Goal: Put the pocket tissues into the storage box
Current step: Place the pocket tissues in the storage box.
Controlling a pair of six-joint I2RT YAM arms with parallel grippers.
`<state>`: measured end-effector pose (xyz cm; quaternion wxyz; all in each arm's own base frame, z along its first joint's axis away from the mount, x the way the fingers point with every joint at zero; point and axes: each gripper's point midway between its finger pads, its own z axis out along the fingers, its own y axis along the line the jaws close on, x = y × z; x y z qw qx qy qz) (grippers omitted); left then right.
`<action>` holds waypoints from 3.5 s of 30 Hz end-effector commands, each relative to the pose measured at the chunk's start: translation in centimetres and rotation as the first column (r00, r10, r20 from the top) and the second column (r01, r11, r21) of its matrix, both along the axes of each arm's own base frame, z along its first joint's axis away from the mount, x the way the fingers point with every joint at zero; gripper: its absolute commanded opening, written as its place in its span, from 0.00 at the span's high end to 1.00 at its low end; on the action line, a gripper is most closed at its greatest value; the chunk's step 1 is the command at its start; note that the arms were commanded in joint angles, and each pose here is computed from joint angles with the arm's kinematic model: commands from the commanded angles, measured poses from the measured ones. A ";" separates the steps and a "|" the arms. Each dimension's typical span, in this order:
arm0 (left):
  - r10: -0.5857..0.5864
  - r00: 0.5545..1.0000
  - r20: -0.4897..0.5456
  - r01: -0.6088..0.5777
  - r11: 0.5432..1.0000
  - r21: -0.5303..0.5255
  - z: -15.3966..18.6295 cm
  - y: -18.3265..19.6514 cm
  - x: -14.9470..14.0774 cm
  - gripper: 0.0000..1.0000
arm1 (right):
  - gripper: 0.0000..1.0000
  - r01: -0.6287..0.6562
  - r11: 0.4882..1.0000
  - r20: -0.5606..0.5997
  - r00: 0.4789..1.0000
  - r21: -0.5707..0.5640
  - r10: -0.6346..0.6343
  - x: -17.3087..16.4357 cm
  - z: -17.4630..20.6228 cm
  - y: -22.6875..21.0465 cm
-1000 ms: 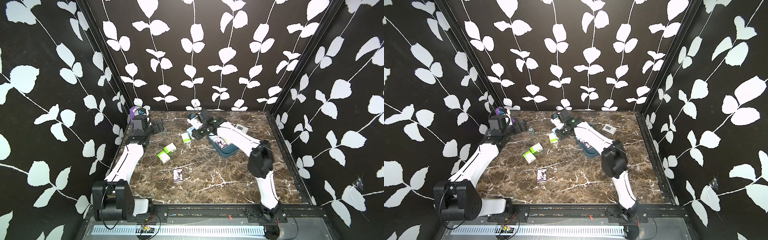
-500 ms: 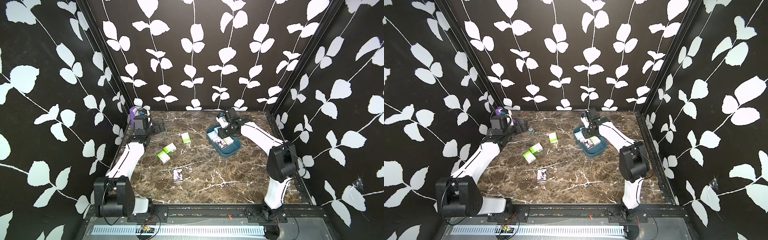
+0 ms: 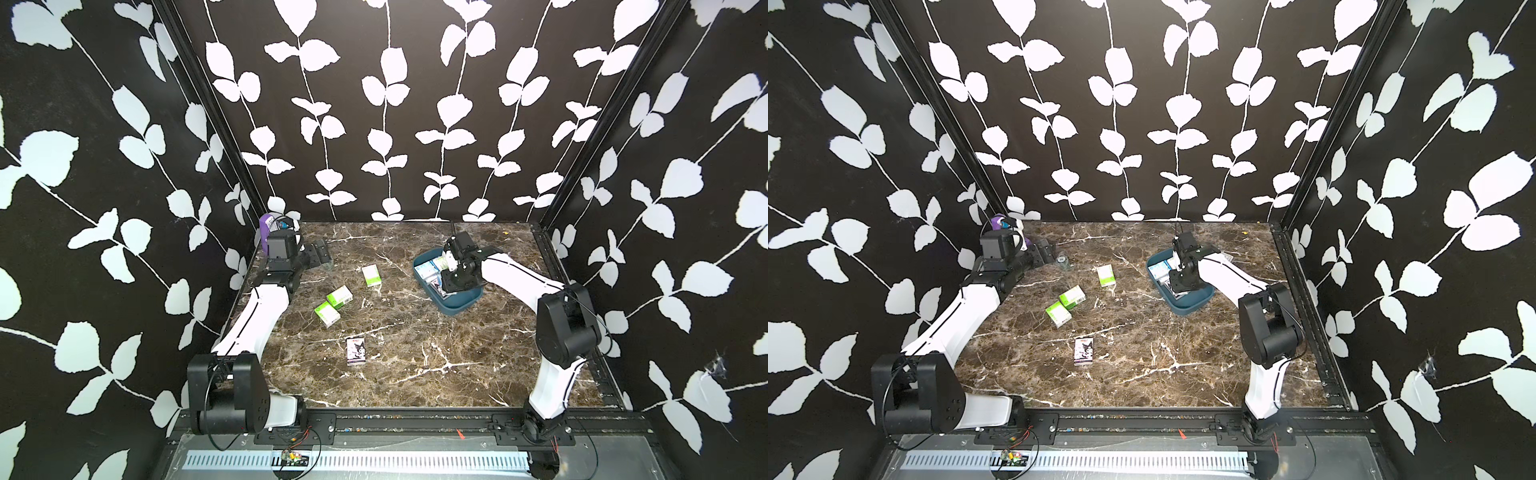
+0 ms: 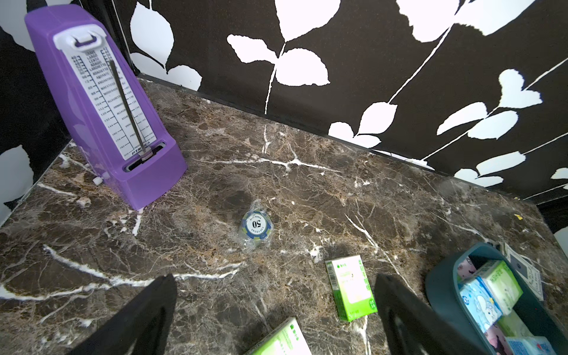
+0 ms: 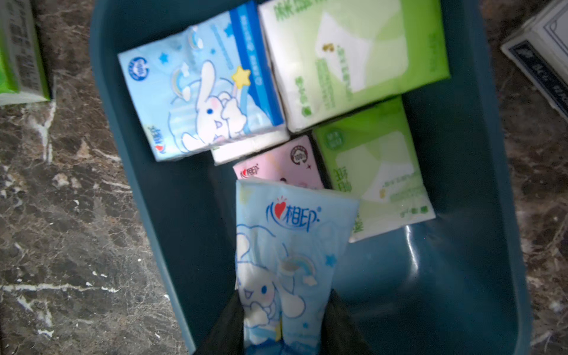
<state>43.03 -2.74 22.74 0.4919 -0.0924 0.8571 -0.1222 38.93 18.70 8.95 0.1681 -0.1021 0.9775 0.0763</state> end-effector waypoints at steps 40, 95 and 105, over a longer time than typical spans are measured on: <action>-0.001 0.999 0.038 0.001 1.000 0.022 1.1 0.3 -0.2 0.01 | 0.42 0.225 0.967 -0.006 0.974 0.124 -0.226 3.5 0.9 2.2; 0.000 0.999 0.040 -0.001 0.999 0.043 1.3 0.5 -0.3 0.01 | 1.00 0.435 0.832 -0.075 0.896 0.346 -0.437 1.8 -0.5 1.3; 0.006 0.999 0.038 -0.008 0.999 0.048 1.1 0.7 -0.5 0.01 | 1.00 0.598 0.606 -0.094 0.748 0.525 -0.657 3.2 -1.2 -0.2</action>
